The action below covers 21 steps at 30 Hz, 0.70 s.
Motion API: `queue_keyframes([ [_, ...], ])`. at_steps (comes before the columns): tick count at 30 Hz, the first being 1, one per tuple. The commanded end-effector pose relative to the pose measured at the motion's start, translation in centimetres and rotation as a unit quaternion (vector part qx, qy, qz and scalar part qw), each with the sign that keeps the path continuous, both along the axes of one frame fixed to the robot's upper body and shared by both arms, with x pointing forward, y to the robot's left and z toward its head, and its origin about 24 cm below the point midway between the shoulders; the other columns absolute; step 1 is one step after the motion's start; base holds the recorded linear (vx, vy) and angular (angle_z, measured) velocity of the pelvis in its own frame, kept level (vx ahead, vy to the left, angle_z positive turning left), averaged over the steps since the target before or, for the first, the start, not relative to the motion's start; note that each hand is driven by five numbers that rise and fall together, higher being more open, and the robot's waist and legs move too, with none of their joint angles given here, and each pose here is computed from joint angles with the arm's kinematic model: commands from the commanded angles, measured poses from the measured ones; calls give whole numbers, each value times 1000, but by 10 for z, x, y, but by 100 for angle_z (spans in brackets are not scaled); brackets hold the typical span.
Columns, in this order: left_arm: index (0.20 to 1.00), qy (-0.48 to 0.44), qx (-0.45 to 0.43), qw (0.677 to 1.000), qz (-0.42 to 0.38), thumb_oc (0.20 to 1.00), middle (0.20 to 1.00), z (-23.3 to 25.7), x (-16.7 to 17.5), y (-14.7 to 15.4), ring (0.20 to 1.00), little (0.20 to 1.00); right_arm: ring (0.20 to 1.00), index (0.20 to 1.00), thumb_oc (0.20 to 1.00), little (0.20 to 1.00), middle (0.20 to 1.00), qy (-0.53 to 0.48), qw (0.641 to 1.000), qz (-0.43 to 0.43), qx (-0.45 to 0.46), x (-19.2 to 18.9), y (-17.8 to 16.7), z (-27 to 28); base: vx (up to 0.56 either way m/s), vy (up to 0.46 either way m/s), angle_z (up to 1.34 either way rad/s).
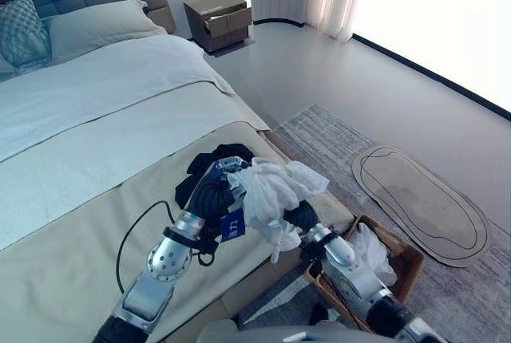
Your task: Pick up clothes into the bucket
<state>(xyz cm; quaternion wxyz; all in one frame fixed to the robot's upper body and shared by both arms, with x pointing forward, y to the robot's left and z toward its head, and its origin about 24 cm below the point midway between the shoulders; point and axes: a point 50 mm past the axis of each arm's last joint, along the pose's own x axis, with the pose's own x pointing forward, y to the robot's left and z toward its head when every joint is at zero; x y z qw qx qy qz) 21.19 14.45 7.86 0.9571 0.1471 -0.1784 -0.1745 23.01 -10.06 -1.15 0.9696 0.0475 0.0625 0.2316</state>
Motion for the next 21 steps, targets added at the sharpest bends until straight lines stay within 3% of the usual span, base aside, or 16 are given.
queue_keyframes([
  [1,1000,-73,-33,996,45,1000,1000,26,4,21,1000,1000,200,200,200,200,200,-65,994,-61,59,15,-21,30,0,0,0],
  [12,1000,12,-28,996,83,1000,1000,-9,0,37,1000,1000,200,200,200,200,200,-77,962,-225,134,-1,-86,33,0,0,0],
  [16,1000,40,-17,996,83,1000,1000,-18,-5,45,1000,1000,200,200,200,200,200,-76,932,-316,161,-10,-117,28,0,0,0],
  [21,1000,80,-15,991,103,1000,1000,-37,-9,55,1000,1000,200,200,200,200,200,-85,914,-373,134,-16,-141,28,-7,-4,-1],
])
